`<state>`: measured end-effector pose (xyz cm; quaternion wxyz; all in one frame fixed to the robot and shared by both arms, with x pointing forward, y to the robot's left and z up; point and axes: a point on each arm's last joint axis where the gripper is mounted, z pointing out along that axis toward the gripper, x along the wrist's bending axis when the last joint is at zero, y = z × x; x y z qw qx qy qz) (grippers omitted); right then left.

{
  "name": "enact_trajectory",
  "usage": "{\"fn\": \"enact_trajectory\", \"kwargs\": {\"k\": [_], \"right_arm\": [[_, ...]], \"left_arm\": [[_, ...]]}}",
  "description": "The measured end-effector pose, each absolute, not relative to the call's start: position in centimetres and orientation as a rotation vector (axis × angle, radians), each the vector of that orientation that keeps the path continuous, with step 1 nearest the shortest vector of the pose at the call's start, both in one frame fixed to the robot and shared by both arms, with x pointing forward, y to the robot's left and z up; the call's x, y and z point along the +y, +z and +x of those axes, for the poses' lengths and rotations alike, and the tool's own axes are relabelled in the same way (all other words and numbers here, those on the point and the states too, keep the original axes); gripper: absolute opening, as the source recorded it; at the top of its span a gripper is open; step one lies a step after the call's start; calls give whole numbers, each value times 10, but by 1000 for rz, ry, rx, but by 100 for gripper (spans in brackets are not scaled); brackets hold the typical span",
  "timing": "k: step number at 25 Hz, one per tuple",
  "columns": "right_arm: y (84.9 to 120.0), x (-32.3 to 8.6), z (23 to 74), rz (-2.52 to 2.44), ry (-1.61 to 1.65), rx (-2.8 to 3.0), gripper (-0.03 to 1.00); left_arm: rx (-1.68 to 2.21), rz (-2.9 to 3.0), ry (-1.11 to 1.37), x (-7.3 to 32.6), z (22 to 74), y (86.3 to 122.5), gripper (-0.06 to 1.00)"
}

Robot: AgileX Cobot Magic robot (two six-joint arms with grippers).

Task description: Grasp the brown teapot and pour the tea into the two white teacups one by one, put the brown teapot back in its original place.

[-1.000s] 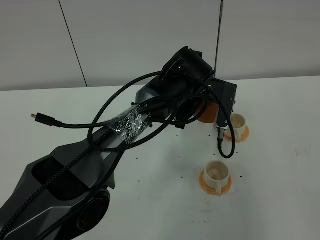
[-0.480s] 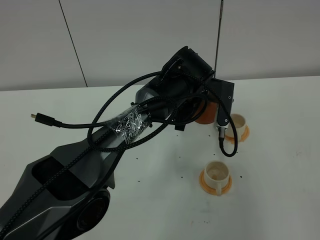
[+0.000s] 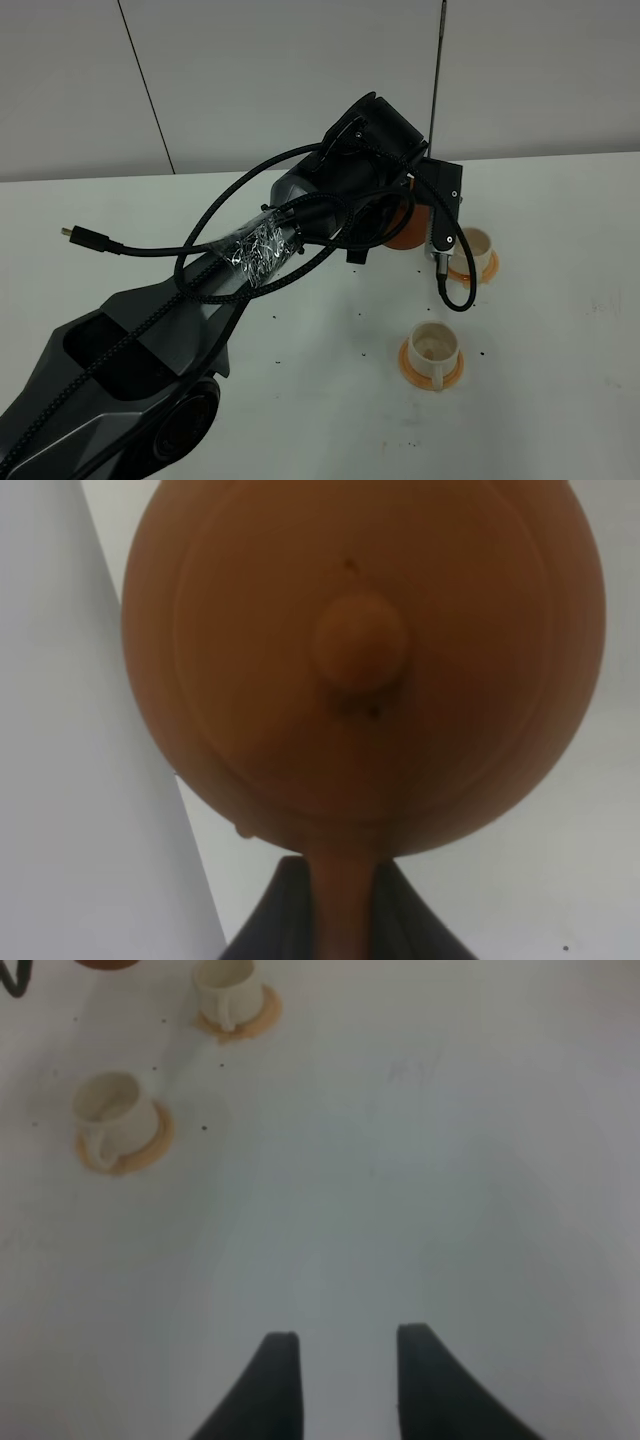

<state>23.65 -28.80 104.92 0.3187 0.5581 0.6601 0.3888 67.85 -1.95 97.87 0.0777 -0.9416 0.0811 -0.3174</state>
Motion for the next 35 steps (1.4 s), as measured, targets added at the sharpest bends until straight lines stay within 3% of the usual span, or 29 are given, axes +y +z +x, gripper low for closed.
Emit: {"fn": "enact_trajectory", "kwargs": {"k": [35], "right_arm": [[1049, -288, 236, 1468, 1023, 1736, 23]], "left_arm": [[13, -2869, -889, -16, 675, 975, 16]]}}
